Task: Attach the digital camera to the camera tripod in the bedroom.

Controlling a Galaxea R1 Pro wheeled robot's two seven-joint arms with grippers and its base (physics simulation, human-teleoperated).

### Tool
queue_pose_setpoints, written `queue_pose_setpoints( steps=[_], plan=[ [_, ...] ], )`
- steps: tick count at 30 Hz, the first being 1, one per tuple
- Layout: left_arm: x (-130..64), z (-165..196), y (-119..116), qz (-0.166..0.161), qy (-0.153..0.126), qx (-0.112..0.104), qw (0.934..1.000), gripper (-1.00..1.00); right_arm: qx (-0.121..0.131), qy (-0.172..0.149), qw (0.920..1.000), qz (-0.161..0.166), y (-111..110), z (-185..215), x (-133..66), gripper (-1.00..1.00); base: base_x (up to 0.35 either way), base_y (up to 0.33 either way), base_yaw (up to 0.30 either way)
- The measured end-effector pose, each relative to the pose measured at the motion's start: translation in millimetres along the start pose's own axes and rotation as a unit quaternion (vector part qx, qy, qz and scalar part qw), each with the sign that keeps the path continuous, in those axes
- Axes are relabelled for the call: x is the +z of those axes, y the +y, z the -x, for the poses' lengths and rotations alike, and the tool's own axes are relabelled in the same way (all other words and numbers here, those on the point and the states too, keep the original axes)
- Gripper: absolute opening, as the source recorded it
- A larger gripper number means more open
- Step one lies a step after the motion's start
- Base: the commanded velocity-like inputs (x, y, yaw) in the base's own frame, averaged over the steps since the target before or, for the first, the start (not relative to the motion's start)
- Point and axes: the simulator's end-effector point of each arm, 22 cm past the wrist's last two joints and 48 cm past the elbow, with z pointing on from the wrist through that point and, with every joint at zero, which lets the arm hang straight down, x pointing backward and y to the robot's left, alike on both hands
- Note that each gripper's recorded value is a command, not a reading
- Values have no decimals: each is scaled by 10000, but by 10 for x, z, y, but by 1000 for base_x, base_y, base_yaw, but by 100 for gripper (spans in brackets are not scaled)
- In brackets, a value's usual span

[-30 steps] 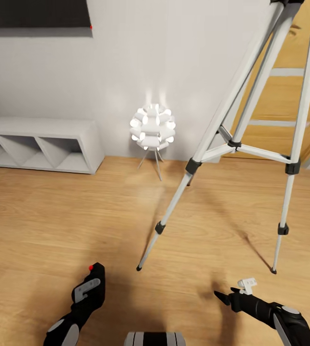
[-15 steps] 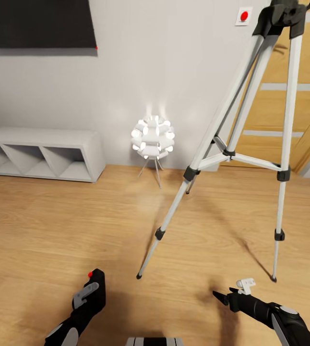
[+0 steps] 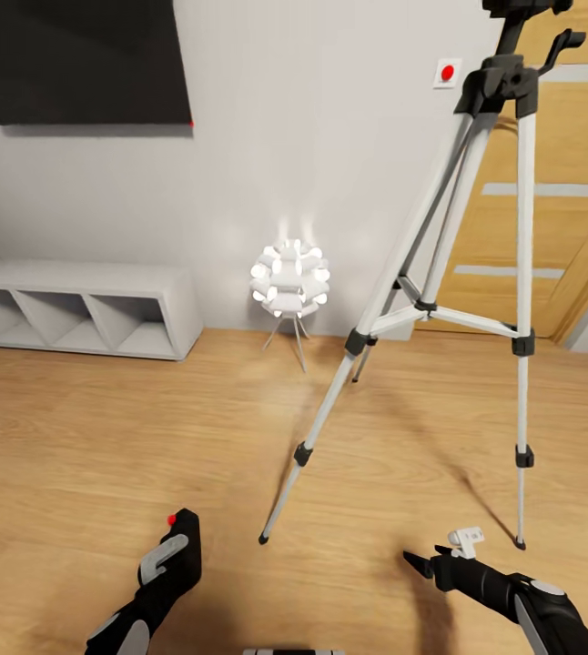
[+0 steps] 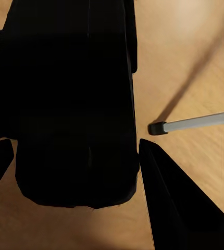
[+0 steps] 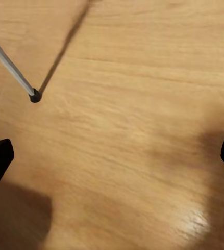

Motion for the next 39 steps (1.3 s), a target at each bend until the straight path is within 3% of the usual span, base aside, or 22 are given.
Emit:
queue_pose_setpoints(
  steps=[39],
  plan=[
    [-354,596,-380,-393,-657,23,9971,-100,-331,-657,9973,-12,210,648,-356,100,0,0,0]
  ],
)
